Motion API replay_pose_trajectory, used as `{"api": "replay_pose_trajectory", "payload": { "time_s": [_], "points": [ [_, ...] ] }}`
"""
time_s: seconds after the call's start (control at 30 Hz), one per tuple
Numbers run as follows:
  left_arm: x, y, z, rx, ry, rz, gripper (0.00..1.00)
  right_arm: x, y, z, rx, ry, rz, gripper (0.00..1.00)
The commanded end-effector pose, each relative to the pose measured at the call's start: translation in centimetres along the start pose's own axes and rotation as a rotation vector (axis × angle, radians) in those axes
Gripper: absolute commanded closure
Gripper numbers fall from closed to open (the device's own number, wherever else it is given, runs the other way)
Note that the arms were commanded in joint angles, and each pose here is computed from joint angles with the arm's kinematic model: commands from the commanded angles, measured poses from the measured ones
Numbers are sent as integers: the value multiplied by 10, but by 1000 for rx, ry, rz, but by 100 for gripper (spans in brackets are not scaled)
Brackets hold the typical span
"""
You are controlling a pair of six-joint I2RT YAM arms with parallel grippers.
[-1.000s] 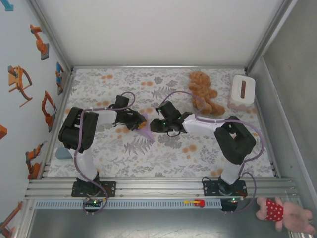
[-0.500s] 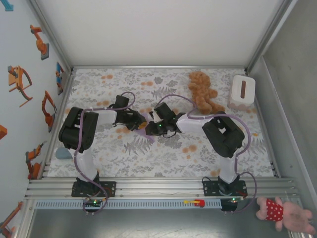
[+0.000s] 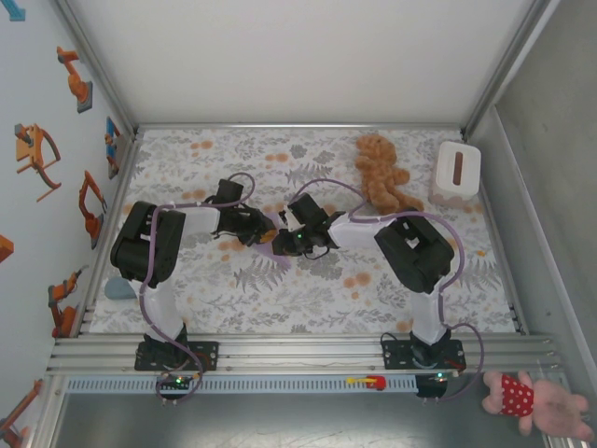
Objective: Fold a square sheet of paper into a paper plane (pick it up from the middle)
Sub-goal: Fourth fold the wing at the center of the table.
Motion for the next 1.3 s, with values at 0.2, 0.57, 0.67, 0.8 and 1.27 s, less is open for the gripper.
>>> {"api": "replay_pose_trajectory", "payload": {
  "time_s": [0.2,0.57,0.67,0.8,1.27],
  "points": [
    [5,16,7,-69,42,-40,83,8,-9,10,20,55,32,85],
    [6,21,9,-96,48,-58,83,17,-17,10,36,87,57,85],
    [7,23,9,-103,50,-64,84,20,-19,8,43,86,63,85],
    [6,24,10,-109,50,-66,84,24,-22,5,54,93,70,85],
    [7,28,10,-131,55,-76,84,40,-26,-9,61,106,88,85]
  ]
}}
Point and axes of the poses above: each hand's point on the last joint's axis, 136 mm out from that joint toward the fingers, its own z axis out along the fingers, its own y axis along the line the jaws close on, x = y × z, the point moved 7 cm from there along -z, back along the fingers, and after that the axes turned 10 degrees about z, right-handed, at the moved point
